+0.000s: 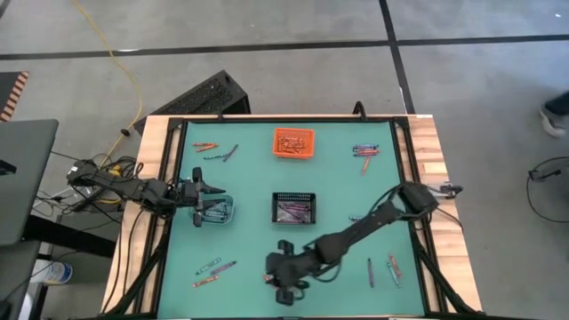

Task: Sort crayons
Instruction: Put the orange crayon into the orange bin

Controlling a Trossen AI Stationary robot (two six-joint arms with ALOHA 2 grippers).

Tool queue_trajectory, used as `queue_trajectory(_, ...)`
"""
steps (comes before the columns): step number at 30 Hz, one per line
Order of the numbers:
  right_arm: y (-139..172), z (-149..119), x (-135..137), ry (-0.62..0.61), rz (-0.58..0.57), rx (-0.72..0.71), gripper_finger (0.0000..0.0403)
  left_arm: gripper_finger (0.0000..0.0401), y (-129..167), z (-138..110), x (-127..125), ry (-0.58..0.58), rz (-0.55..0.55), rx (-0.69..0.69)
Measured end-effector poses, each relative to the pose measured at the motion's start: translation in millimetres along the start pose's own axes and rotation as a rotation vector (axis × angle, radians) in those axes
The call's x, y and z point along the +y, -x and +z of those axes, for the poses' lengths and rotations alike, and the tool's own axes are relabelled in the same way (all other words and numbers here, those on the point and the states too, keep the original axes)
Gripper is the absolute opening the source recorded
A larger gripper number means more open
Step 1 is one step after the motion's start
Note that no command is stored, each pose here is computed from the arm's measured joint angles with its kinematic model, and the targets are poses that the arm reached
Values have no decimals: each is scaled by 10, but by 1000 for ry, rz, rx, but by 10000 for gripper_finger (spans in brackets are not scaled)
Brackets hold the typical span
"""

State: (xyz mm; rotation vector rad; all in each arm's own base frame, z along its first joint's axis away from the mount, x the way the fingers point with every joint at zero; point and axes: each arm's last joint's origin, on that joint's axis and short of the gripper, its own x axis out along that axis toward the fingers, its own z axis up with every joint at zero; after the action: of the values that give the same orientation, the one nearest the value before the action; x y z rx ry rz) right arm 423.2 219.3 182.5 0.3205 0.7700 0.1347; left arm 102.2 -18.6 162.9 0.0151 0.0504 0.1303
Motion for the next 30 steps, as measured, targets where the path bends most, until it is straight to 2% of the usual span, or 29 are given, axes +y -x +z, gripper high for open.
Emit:
queue_trajectory(3,-122,51,18,36,-54,78,120,111,0,0,0,0,0,0)
queue_trajectory(6,-184,98,41,59,-62,109,120,111,0,0,0,0,0,0)
queue_trajectory(13,-97,231,20,102,-51,97,120,111,0,-1,0,0,0,1)
queue_trajectory(19,-89,260,60,85,-33,58,120,111,-1,-1,0,-1,0,1)
queue_trajectory(24,-83,281,125,-4,-49,-16,120,111,-3,-4,-1,-2,0,4)
queue_trajectory(30,-51,200,331,-21,-26,-62,120,111,-3,-3,-1,-2,0,4)
